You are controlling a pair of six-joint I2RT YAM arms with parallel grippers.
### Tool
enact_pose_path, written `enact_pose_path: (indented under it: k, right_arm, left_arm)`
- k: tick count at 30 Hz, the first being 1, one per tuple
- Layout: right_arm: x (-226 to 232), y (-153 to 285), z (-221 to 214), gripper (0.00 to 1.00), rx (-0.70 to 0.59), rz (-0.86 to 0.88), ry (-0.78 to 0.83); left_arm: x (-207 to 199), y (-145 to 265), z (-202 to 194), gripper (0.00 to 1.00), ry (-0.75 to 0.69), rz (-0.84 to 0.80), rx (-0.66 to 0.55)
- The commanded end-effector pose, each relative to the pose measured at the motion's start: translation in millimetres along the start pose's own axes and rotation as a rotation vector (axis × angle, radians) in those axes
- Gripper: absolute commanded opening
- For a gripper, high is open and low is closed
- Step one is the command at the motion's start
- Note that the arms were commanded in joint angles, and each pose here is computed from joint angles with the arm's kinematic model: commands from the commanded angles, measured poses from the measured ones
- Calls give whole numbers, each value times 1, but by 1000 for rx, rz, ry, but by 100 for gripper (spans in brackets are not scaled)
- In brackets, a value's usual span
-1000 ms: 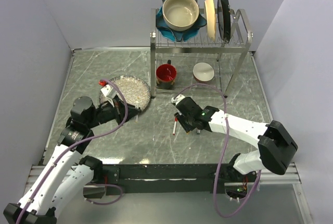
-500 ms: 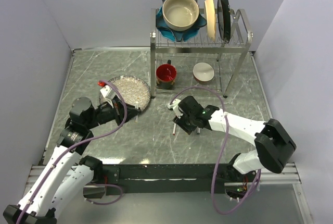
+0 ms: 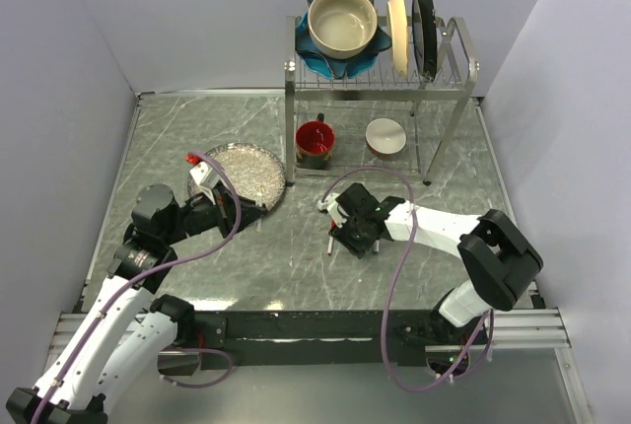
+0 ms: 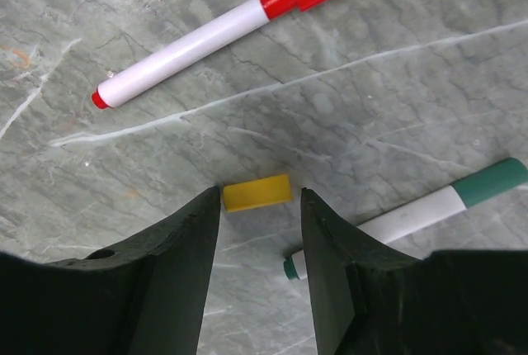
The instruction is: Insert the pens into the pen caps
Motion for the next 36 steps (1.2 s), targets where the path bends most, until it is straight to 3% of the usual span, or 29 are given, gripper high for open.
enact_pose_path:
  k: [1, 8, 14, 19, 23, 26, 27, 29, 32, 36]
  right_arm:
    - [-2, -2, 8, 51, -24, 20, 5]
    - [-9, -4, 11, 44, -14, -8, -37]
    - [-23, 6, 36, 34, -94, -77, -235]
    - [-31, 11, 58, 29, -142, -146, -608]
    - [-34, 8, 59, 26, -100, -237, -909]
    - [-22, 8, 56, 17, -170, -199, -1238]
    - [-20, 20, 63, 16, -245, -159, -1308]
    - [-9, 19, 56, 17, -261, -96, -1485]
    - [-2, 27, 58, 17, -286, -47, -1632]
    - [4, 20, 40, 18, -178, -130, -1787]
  left_arm:
    - [-4, -1, 6, 1, -31, -26, -22]
    - [-3, -1, 6, 1, -30, -20, -22]
    - [-4, 0, 7, 1, -36, -22, -28]
    - [-3, 0, 8, 1, -35, -7, -38]
    - [-2, 2, 10, 1, -39, 9, -54]
    - [-3, 3, 10, 1, -44, 15, -63]
    - [-3, 4, 10, 1, -49, 15, -67]
    - [-3, 4, 10, 1, -48, 14, -68]
    - [-4, 4, 11, 1, -48, 12, -66]
    - [-5, 5, 11, 1, -54, 9, -70]
Point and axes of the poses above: each gripper's point midway between its finger pads, its own y axis back along the fingers, its own x axis along the line the jaws close on, z = x × y, the point moved 5 cm from there along y, back along the fingers, and after that the axes turned 9 degrees about y, right-handed, at the moved point
